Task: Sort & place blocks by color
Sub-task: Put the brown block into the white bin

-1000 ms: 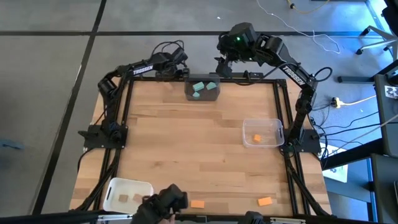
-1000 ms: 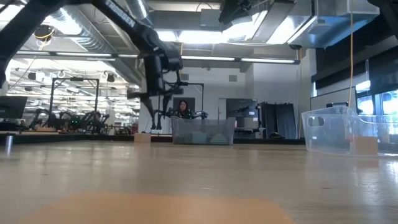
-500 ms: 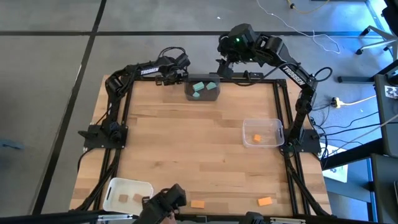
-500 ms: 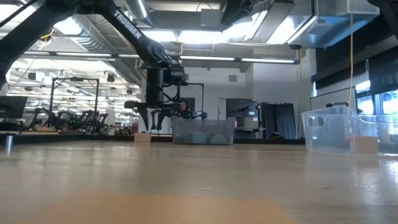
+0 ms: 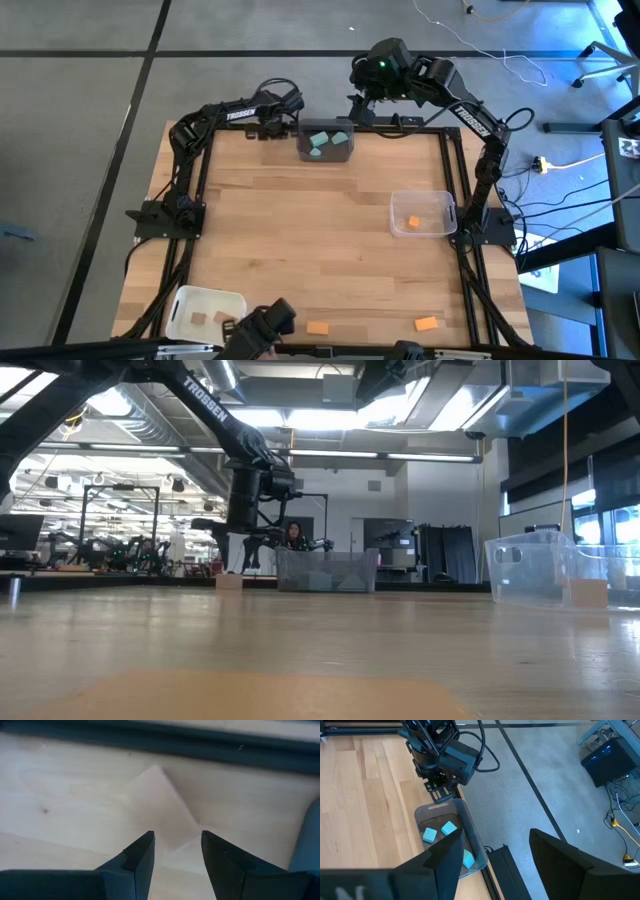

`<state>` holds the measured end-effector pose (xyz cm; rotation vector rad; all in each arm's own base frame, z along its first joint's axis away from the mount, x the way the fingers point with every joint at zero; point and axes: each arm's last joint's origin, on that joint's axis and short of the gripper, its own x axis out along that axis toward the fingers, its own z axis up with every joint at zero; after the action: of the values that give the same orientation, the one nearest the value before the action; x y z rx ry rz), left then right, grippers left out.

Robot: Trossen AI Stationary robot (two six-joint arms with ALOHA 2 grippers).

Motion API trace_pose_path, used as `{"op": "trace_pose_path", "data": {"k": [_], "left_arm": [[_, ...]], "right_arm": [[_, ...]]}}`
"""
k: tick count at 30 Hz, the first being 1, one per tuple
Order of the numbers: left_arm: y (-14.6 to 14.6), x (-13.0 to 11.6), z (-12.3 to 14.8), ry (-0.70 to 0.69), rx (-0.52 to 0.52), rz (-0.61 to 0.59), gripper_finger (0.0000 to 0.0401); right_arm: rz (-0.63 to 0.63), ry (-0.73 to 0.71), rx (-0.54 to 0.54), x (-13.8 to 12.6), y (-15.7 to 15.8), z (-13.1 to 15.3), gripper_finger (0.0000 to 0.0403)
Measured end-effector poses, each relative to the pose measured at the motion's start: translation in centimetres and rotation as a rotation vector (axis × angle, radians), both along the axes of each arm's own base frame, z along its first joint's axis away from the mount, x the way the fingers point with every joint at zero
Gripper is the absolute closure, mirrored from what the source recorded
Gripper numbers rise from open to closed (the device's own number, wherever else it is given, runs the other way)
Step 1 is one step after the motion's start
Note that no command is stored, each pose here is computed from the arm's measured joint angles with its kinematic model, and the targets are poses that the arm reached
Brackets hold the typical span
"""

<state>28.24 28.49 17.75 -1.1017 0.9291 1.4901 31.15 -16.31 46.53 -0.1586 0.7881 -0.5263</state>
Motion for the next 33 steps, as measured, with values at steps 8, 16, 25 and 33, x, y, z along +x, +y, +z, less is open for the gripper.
{"op": "trace_pose_path", "data": {"k": [8,16,25,33], "left_arm": [[0.4,0.3,-1.7,0.049,-0.012,-0.027,0.0247],[-0.3,0.3,-2.2,0.113,-0.067,-0.094,0.0247],[-2.0,0.2,-2.0,0.179,-0.191,-0.218,0.0247],[-3.3,-0.6,-0.2,0.239,-0.254,-0.287,0.0247]], "right_arm": [[0.0,-0.001,0.0,0.0,0.0,0.0,0.0178],[0.001,-0.001,-0.001,0.0,0.0,0.0,0.0178],[0.011,0.004,-0.011,0.0,0.0,0.0,0.0178],[0.012,0.003,-0.013,0.1,0.0,0.0,0.0178]]}}
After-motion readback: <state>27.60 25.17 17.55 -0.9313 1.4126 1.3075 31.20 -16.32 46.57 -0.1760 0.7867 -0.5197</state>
